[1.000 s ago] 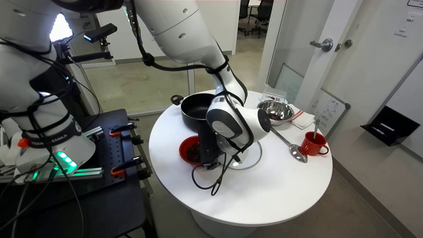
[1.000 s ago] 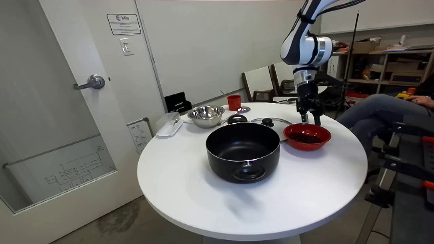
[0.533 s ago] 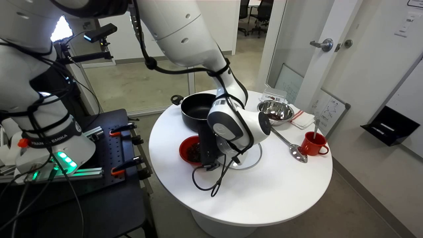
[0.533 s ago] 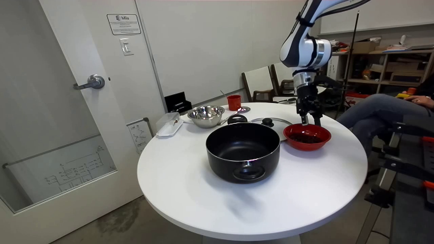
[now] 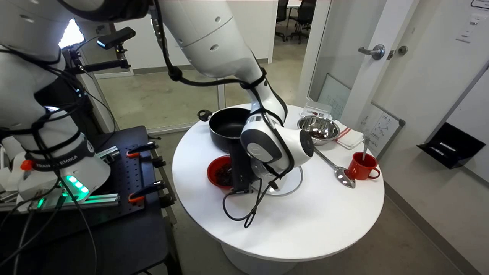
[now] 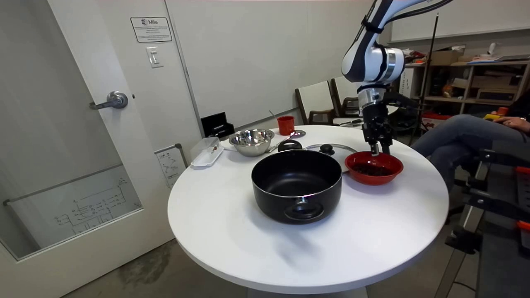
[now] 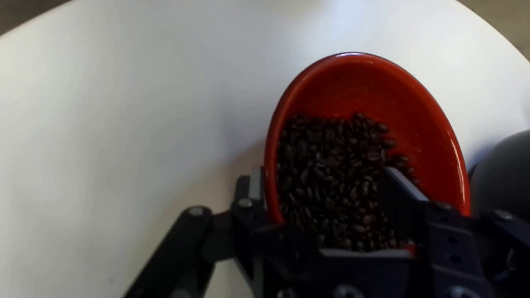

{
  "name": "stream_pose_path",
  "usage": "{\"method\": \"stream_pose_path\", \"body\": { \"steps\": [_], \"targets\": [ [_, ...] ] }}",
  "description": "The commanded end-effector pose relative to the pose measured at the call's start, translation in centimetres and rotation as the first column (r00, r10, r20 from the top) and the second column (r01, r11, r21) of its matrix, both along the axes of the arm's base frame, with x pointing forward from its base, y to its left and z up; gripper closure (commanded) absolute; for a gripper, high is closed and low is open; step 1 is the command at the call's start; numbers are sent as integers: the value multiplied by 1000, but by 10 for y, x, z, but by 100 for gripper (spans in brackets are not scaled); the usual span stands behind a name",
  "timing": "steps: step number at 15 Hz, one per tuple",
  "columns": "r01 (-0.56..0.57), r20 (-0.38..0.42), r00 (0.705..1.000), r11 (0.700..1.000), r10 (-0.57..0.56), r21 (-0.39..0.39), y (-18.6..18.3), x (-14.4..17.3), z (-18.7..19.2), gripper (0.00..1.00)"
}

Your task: Pick up the lid from the pot and put it on the table, then pick up the red bowl and pour it's contents in the pot and pick up the lid and put it back on the pot

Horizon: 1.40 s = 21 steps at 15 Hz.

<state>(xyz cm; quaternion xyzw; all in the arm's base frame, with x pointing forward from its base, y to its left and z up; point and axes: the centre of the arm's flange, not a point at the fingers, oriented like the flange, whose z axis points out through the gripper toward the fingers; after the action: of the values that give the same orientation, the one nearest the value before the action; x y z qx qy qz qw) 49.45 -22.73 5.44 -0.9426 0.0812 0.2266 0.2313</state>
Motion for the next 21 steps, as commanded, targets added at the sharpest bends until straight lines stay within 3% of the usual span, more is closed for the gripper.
{"method": "stream_pose_path", "body": {
  "steps": [1, 5, 6, 8, 14, 15, 21],
  "targets": [
    [-13, -30, 999, 1000, 13, 8, -2, 7, -3, 34],
    [-14, -43, 999, 1000, 15, 13, -1, 7, -7, 21],
    [-14, -45, 999, 1000, 14, 15, -1, 7, -8, 48],
    [-16, -49, 999, 1000, 16, 17, -1, 6, -8, 52],
    [-15, -57, 998, 1000, 16, 20, -2, 7, -9, 96],
    [-15, -58, 998, 1000, 16, 21, -3, 7, -9, 100],
    [-18, -69, 997, 999, 20, 27, -3, 8, -8, 98]
  ]
}}
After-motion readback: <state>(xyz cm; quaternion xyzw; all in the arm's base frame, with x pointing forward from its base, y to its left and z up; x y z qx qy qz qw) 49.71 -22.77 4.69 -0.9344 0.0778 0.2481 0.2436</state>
